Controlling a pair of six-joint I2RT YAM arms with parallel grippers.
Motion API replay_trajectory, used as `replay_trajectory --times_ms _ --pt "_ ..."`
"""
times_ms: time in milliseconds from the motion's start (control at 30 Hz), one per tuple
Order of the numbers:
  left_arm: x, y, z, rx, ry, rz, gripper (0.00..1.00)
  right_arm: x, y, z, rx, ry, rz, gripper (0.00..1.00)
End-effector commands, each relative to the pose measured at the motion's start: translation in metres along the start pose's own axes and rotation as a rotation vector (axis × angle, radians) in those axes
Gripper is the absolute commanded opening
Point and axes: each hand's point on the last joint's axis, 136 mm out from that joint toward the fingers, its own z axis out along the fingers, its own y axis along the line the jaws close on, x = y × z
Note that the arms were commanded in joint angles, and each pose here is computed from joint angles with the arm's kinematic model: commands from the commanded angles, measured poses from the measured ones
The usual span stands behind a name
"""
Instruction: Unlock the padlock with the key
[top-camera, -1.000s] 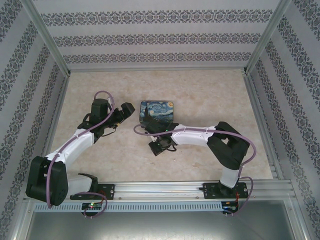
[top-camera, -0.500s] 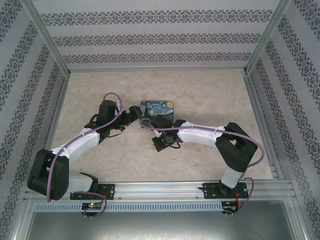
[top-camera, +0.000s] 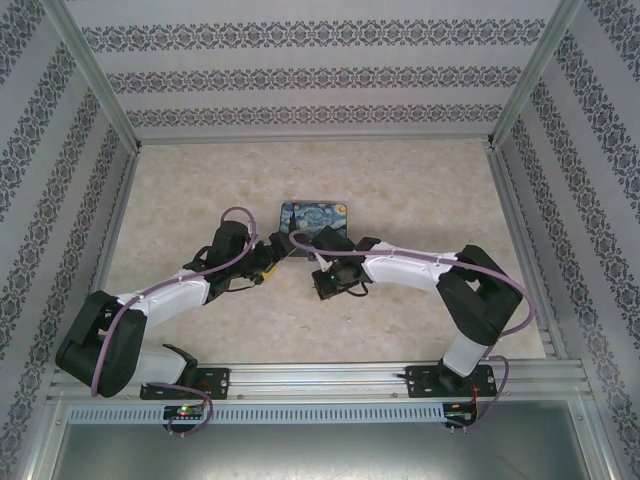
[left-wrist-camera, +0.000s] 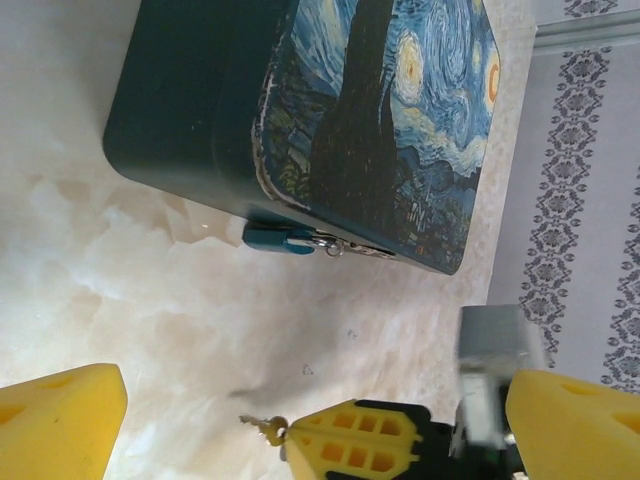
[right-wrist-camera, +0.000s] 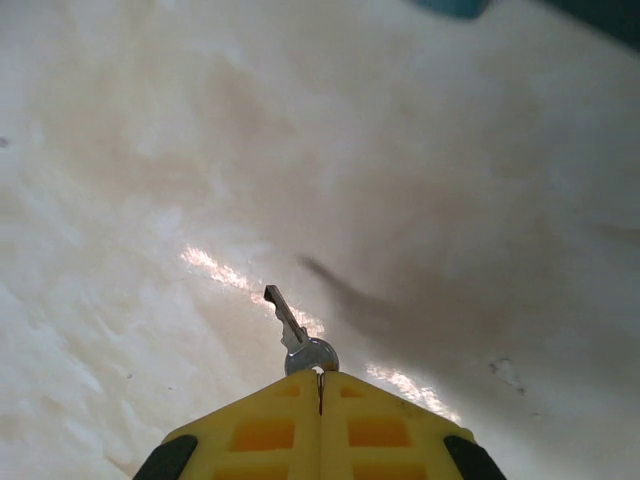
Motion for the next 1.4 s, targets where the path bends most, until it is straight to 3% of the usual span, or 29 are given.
replay_trajectory --times_ms 0,233,500,867,1367 --pt "-0.007 -0.023 -0.004 0.082 -0.044 -0.023 0.97 -0.018 0.003 -0.029 -0.056 -0.084 0.055 0.0" --pt "-0.011 -0.05 0.003 0.203 -0.02 -0.088 0.93 -0.048 0.002 -0.074 -0.123 -0.219 0.146 0.0" --pt "-0.015 -0.083 0.016 0.295 0.012 -0.078 0.71 -0.071 0.012 -0.1 -0.175 -0.305 0.2 0.0" --pt "-0.004 -0.095 0.024 0.301 0.039 -0.038 0.47 -0.083 0.018 -0.107 -0.217 -0.338 0.228 0.0" --pt "0.004 -0.092 0.029 0.283 0.053 -0.02 0.33 -0.084 0.018 -0.107 -0.228 -0.342 0.233 0.0"
